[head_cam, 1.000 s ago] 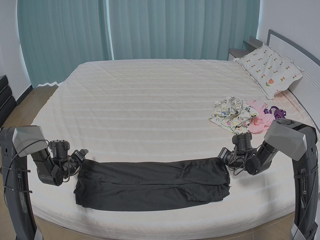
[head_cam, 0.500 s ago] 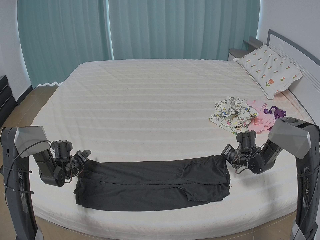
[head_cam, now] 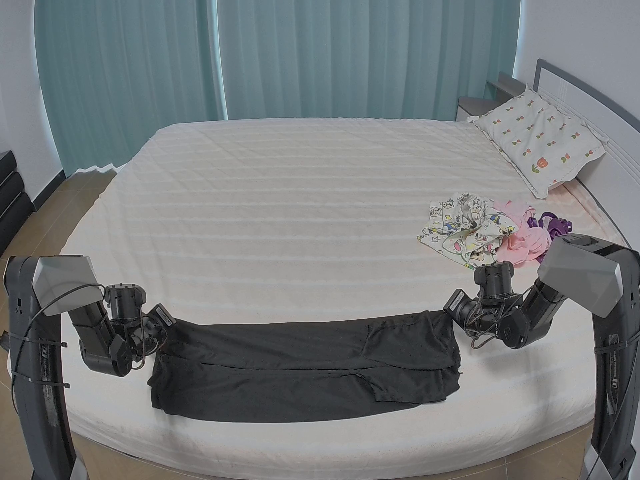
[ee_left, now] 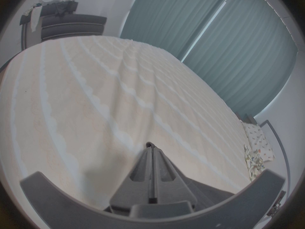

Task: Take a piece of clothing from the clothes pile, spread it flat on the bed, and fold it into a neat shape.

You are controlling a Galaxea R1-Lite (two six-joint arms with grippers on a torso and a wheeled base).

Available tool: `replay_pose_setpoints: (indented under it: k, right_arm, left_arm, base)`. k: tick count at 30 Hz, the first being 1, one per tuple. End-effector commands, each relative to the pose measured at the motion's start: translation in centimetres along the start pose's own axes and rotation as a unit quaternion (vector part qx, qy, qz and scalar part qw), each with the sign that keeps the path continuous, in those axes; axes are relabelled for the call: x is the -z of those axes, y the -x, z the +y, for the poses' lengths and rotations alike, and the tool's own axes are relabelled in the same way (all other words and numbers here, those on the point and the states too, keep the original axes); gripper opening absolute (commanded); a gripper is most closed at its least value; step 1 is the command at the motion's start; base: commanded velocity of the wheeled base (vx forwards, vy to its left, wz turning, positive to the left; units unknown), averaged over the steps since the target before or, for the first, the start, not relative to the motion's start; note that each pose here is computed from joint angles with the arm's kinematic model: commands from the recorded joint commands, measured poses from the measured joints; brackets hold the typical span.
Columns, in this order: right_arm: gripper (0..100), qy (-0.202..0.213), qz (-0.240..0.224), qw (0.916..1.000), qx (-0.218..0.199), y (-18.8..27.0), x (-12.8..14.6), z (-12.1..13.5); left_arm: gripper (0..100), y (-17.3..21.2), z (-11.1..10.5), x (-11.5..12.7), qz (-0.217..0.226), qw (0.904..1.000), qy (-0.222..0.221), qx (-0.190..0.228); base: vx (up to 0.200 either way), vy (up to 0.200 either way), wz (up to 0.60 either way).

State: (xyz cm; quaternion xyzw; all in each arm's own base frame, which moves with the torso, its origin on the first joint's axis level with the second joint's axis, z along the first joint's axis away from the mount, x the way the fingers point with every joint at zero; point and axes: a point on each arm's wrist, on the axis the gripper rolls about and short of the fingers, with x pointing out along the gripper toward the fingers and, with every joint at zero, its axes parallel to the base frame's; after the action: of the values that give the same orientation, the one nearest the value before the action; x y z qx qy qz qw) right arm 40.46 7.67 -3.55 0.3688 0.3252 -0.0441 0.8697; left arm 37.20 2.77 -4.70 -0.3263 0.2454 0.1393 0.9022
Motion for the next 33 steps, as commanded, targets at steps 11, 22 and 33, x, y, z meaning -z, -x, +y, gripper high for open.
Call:
replay_pose_setpoints:
  k: [11,22,33]
  right_arm:
    - [0,-0.009,-0.020,0.9997,-0.008,0.21,-0.62,-0.42]
    - [0,-0.006,-0.024,0.9994,-0.022,0.17,-0.52,-0.40]
    - [100,-0.006,-0.024,0.9995,-0.022,0.30,-0.49,-0.33]
  left_arm:
    - [0,-0.32,0.45,-0.17,-0.035,0.9988,0.029,-0.015]
    - [0,-0.84,0.59,0.13,-0.030,0.9991,0.025,-0.016]
    - [100,-0.83,0.39,0.26,-0.030,0.9992,0.022,-0.012]
  base:
    - [0.000,0.000,0.00]
    - [0.000,0.000,0.00]
    - [0.000,0.000,0.00]
